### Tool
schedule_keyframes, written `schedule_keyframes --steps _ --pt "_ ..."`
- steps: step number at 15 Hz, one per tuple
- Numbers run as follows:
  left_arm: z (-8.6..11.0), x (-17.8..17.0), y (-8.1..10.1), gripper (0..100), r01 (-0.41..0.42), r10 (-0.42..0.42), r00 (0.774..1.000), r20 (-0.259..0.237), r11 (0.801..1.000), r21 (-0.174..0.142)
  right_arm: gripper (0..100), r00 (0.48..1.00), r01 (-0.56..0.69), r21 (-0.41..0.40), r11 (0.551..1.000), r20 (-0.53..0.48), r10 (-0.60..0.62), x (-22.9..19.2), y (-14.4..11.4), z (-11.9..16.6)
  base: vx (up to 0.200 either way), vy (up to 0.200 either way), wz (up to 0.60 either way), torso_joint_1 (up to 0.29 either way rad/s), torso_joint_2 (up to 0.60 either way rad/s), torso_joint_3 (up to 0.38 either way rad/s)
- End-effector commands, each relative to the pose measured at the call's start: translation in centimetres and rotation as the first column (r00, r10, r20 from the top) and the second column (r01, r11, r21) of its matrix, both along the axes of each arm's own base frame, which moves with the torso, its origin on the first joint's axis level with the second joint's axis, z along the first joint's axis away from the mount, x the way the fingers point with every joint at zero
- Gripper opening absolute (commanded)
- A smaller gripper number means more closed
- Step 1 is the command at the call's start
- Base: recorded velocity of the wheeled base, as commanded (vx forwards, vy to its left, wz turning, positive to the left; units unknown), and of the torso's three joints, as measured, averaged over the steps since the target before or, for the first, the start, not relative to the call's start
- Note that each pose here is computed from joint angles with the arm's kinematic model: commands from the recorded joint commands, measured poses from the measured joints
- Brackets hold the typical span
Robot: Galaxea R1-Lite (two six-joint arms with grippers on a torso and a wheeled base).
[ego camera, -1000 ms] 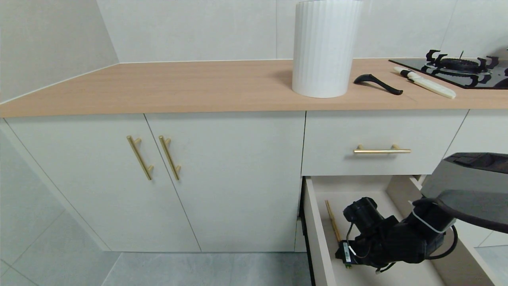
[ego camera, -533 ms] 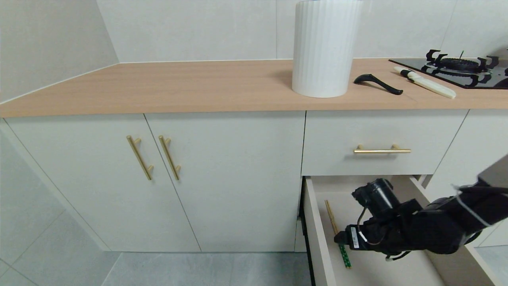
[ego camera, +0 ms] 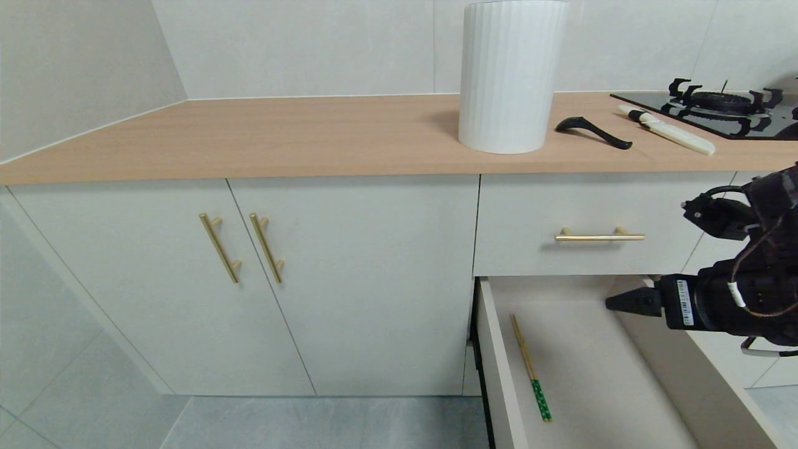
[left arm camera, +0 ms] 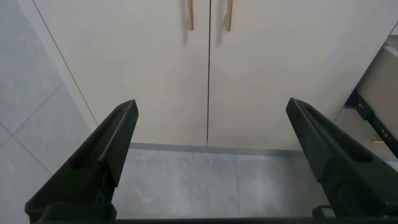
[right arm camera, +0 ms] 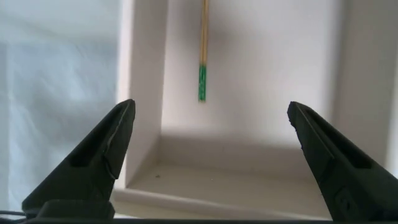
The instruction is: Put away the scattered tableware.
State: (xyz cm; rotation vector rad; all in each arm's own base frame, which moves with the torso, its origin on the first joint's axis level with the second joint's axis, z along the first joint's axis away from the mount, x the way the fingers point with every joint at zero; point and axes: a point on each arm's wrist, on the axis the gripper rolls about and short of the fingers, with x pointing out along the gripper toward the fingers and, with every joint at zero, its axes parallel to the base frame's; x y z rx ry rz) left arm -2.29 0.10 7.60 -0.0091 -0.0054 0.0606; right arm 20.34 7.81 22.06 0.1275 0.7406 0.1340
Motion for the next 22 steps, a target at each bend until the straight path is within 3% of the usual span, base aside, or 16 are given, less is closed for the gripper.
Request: schedule_keyframes --steps 1,6,22 --pt "0.0 0.0 0.0 100 -0.001 0.001 1.000 0.000 1.000 0.000 100 0.997 0.000 0.018 1.000 0.071 -0.002 -1.3 -0.7 1.5 0.000 0.000 0.00 0.000 0.00 0.000" --pt "0.0 0.0 0.0 100 -0.001 0.001 1.000 0.000 1.000 0.000 100 0.997 -0.001 0.011 1.000 0.073 0.000 -1.4 -0.7 1.5 0.000 0.000 0.00 0.052 -0.18 -0.206" --pt "0.0 0.0 0.0 100 -0.001 0.001 1.000 0.000 1.000 0.000 100 1.000 -0.016 -0.031 0.999 0.018 0.017 -0.4 -0.4 -0.2 0.000 0.000 0.00 0.176 -0.50 -0.299"
